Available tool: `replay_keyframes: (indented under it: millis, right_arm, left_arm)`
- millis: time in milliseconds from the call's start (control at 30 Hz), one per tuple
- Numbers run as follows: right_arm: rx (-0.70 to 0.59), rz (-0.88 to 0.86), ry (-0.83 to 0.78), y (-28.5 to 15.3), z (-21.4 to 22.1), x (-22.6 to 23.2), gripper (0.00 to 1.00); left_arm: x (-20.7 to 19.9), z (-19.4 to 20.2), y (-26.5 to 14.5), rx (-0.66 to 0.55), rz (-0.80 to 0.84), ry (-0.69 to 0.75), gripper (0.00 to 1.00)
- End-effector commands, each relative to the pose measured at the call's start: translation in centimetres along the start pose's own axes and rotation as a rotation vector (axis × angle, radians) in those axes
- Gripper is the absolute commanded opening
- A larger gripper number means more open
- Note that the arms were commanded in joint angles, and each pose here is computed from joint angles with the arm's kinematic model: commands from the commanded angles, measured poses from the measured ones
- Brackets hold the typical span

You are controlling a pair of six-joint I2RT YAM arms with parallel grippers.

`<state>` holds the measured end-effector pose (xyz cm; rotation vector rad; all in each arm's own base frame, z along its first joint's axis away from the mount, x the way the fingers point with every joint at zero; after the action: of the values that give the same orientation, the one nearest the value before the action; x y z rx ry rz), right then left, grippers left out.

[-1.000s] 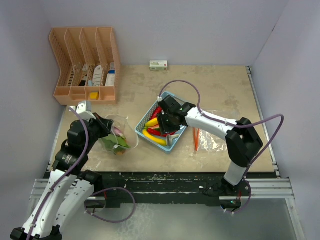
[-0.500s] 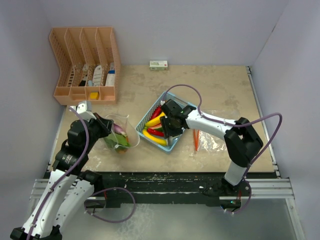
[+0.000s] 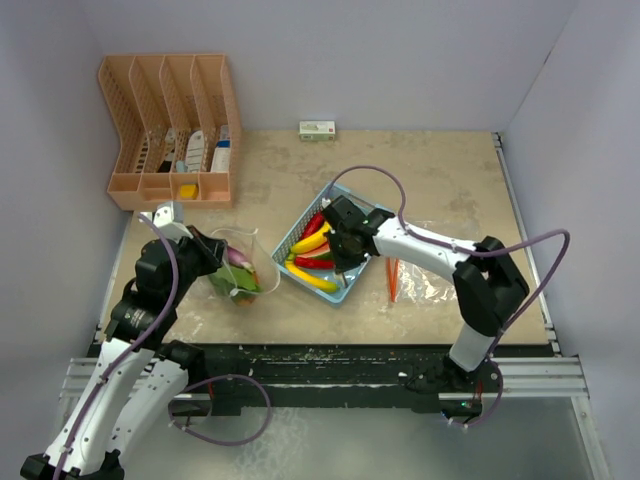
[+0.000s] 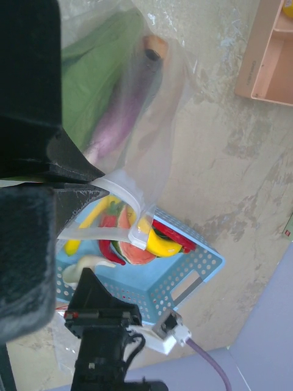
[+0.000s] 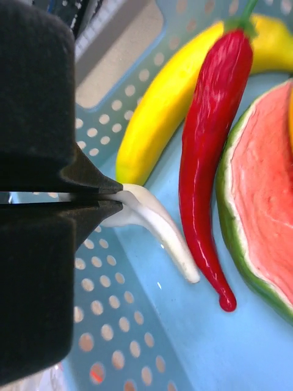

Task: Place the food in the zip-top bag and seal the zipper
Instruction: Pick up the fake vegetable from the bin.

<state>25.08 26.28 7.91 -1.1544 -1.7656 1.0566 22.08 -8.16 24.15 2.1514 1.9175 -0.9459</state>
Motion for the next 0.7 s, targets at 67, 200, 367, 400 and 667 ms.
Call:
replay_keyframes:
  millis: [67, 200, 367, 400, 667]
  right_arm:
    - [-0.283, -0.098, -0.065, -10.4, -6.2, 1.8, 0.00]
    - [-0.434, -0.311, -0.136, -15.2, -7.5, 4.5, 0.00]
    - [-0.538, -0.542, -0.245, -17.8, -8.0, 7.9, 0.00]
    - [-0.542, -0.596, -0.262, -18.1, -7.9, 8.7, 0.00]
    - [-0.529, -0.978, -0.416, -18.8, -5.8, 14.8, 0.00]
  left_arm:
    - [-2.2, -3.3, -0.4, -0.107, 0.071, -0.001, 0.00]
    - [-2.3, -3.2, -0.2, -0.100, 0.077, -0.007, 0.00]
    - [-2.8, -3.3, -0.1, -0.094, 0.096, -0.017, 0.00]
    - [-2.9, -3.4, -0.2, -0.095, 0.098, -0.019, 0.00]
    - [-3.0, -3.5, -0.5, -0.089, 0.095, -0.027, 0.00]
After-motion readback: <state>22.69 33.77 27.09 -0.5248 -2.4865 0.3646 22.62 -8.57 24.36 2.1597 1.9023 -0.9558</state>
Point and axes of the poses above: each gripper's point midway between its finger pads, its own y axis out along the fingers, its own x axis along the line the jaws close on, z = x × y, the point moved 2 cm from there along -y, back along the fingers
